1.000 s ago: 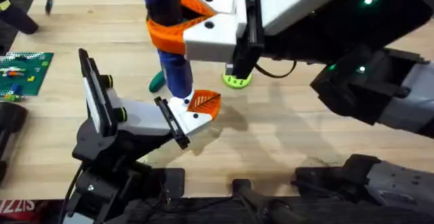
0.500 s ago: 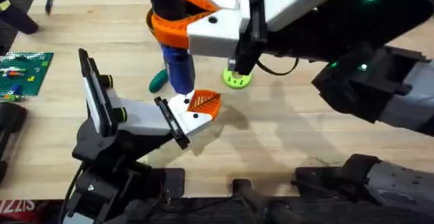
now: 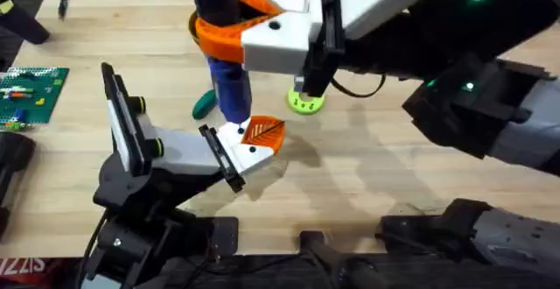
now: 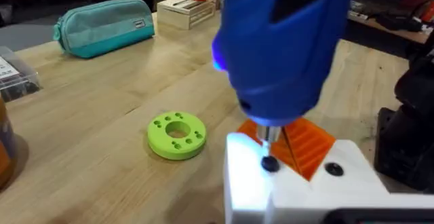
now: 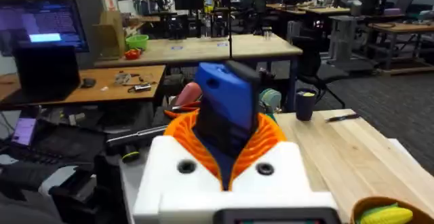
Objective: Pick up the gripper from the table and insert it into the empty holder that is missing its gripper. Then pick up a screw, insert it into the mounting hole, and use the screwdriver to tighten it. Finally, clean up the table by picking up the vegetable and placing it into the bucket.
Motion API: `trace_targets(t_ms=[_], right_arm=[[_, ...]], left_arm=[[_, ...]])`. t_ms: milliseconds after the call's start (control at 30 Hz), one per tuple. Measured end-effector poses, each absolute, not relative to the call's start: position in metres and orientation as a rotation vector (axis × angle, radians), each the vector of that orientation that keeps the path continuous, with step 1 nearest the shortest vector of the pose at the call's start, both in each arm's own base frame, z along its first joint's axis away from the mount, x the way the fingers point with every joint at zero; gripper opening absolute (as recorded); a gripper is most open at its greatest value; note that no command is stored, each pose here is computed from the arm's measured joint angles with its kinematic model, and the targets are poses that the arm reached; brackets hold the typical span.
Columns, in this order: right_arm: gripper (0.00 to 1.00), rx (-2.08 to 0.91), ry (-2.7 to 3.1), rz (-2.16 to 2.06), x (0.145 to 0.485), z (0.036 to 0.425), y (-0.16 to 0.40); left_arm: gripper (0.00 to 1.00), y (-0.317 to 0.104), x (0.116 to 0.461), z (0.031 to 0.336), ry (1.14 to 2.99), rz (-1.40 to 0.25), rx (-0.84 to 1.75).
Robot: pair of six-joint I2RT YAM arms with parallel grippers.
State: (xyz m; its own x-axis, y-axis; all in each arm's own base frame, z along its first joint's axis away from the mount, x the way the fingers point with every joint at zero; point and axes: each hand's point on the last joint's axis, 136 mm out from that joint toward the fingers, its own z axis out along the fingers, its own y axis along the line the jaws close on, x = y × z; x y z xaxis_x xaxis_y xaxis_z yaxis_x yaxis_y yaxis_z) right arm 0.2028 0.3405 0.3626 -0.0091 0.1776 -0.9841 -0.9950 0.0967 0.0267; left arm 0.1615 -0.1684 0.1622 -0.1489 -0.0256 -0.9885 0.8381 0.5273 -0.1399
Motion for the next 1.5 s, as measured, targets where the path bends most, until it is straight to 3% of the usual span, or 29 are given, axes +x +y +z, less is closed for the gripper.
trace_targets(t_ms=[1500], right_arm=[[0.041,-0.982,1.211,1.256,0.2055,0.3529,0.3419]], left_arm=[[0.011,-0.1685,0.1614,0.1621,1.544,-0.884,0.721]])
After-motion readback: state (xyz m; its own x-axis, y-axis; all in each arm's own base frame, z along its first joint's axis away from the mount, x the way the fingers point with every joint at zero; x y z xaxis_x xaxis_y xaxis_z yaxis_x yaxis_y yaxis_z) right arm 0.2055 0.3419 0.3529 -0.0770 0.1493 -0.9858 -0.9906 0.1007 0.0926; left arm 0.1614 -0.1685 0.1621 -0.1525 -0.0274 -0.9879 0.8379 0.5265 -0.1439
